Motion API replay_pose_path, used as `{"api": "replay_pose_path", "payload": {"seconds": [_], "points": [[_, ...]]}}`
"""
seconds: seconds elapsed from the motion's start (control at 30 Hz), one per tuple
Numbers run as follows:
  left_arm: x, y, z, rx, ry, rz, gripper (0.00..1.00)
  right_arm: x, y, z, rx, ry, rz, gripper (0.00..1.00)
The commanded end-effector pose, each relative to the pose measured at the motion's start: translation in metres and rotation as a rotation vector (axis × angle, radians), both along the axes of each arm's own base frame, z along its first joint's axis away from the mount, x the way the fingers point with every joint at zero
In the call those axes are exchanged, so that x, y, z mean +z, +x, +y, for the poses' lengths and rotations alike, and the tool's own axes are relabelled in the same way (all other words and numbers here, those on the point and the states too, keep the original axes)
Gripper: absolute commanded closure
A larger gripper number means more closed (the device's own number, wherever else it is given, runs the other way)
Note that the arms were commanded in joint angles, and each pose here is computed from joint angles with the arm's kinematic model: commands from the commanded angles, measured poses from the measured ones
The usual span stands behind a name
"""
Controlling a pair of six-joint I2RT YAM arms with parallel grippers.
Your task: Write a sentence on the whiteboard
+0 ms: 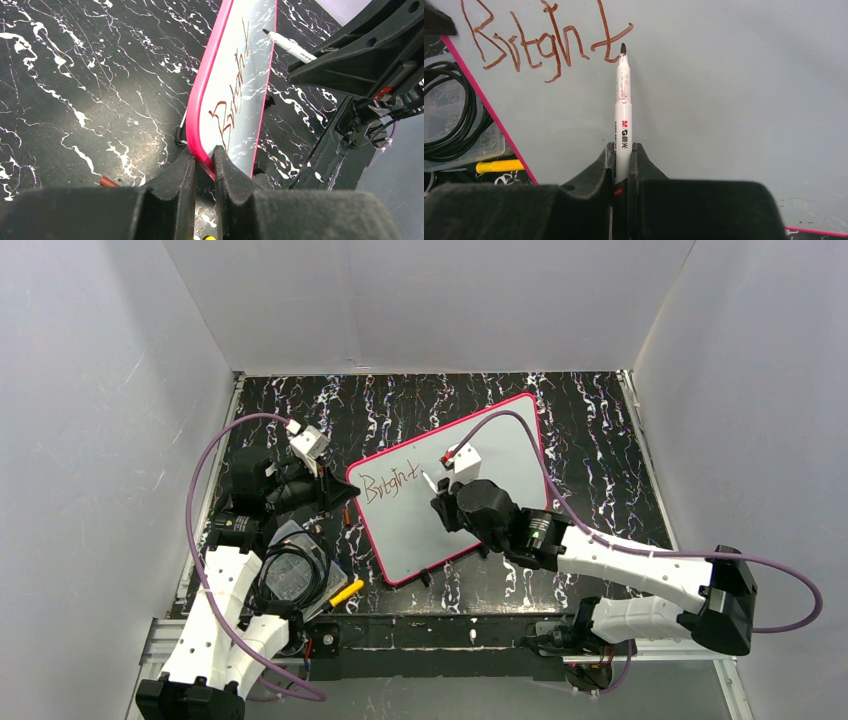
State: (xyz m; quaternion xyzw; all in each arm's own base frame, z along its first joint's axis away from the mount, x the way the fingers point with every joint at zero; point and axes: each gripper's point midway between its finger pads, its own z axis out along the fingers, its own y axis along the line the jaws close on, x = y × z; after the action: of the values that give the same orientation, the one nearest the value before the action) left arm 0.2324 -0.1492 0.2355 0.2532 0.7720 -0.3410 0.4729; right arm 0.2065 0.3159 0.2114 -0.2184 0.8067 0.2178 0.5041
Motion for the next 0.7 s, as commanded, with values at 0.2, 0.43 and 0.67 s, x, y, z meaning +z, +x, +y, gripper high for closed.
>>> {"api": "replay_pose_path", "payload": {"seconds": [0.2,0.43,0.67], "points": [[-0.013,-0.003,0.003,-0.019,0.062,-0.015,1.0,0.01,0.007,0.002,-0.006,0.011,-0.05,0.99],[-0.013,-0.003,0.003,-0.02,0.063,-0.014,1.0,0.005,0.012,0.004,-0.019,-0.017,-0.051,0.99],[-0.013,-0.003,0.004,-0.018,0.063,-0.015,1.0,-0.003,0.014,-0.007,-0.065,-0.048,-0.034,0.99]]}}
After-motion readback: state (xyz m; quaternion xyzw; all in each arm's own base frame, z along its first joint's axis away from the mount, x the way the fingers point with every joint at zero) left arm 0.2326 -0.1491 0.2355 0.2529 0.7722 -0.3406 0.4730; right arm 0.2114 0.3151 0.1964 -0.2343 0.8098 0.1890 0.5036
